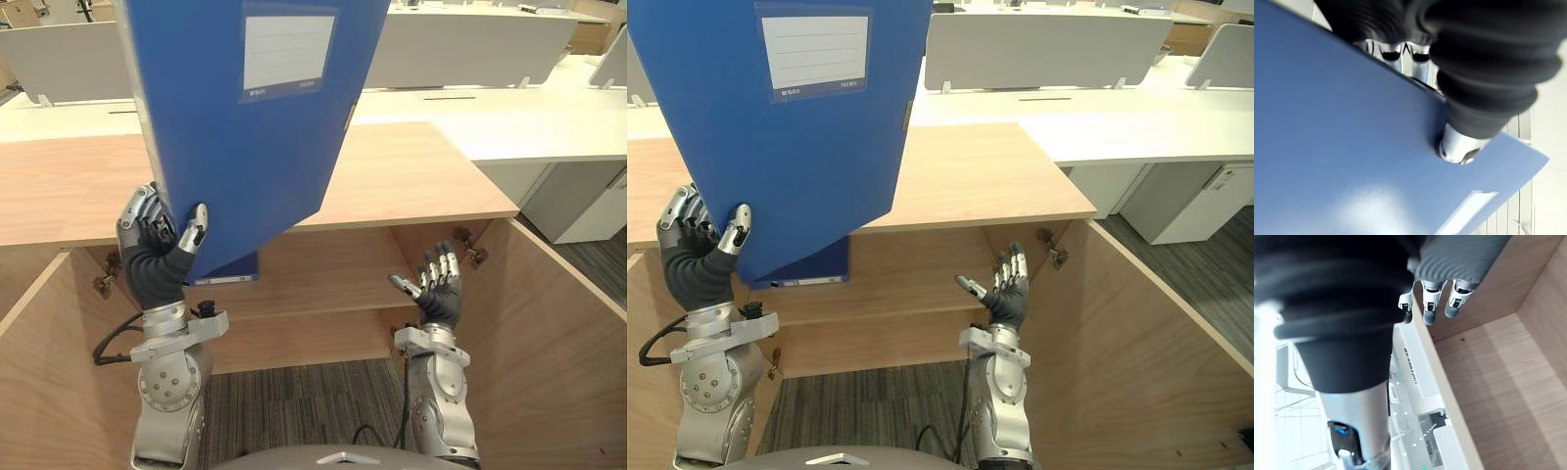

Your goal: Walk over to the cabinet, pick up the folder, carry it to the office cabinet, place the folder inside the office cabinet, then close the office cabinet door

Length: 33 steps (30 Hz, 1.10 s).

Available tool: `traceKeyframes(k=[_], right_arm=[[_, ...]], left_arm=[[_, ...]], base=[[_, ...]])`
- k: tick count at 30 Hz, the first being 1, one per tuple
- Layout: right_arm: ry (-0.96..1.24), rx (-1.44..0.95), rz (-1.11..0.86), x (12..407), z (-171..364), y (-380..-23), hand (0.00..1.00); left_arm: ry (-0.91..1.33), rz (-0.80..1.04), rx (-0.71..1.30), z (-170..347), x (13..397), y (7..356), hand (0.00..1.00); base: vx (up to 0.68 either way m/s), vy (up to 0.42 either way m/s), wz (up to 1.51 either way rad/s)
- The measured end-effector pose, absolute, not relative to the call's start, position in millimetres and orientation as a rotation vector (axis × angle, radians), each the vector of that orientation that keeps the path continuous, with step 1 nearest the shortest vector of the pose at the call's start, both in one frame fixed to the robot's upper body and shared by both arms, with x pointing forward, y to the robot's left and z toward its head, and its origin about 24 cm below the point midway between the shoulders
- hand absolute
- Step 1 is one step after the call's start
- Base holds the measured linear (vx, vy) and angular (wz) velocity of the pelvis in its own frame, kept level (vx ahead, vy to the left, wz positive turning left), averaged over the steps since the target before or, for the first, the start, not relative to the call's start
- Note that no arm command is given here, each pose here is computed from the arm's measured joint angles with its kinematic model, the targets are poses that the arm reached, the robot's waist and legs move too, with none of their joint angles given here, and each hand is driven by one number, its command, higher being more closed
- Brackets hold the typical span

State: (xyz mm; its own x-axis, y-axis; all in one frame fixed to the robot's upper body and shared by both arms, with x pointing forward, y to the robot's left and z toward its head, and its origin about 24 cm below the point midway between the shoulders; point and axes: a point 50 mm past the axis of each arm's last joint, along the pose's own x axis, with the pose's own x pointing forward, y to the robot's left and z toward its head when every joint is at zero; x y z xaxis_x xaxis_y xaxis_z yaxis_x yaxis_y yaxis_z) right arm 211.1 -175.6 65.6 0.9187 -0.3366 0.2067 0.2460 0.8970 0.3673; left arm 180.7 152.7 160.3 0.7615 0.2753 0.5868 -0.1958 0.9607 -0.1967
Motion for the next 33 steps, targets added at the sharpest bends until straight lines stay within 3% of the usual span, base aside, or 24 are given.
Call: traceKeyframes(k=[17,29,30,33], right_arm=[[-0.562,0.360,-0.103,239,132,-161,0.00],[-0.574,0.418,0.044,247,139,-151,0.00],[-0.570,0.423,0.051,248,138,-151,1.00],[-0.543,0.434,0.087,254,134,-151,1.00]], left_arm=[[-0.558,0.079,-0.143,138,196,139,1.00],[-0.504,-0.144,-0.204,129,199,113,1.00],[-0.494,-0.145,-0.215,127,201,113,1.00],[-0.482,-0.152,-0.222,125,202,113,1.00]], base=[[0.00,0.002,-0.02],[0.01,-0.004,0.04],[0.00,0.000,0.00],[-0.01,-0.001,0.00]])
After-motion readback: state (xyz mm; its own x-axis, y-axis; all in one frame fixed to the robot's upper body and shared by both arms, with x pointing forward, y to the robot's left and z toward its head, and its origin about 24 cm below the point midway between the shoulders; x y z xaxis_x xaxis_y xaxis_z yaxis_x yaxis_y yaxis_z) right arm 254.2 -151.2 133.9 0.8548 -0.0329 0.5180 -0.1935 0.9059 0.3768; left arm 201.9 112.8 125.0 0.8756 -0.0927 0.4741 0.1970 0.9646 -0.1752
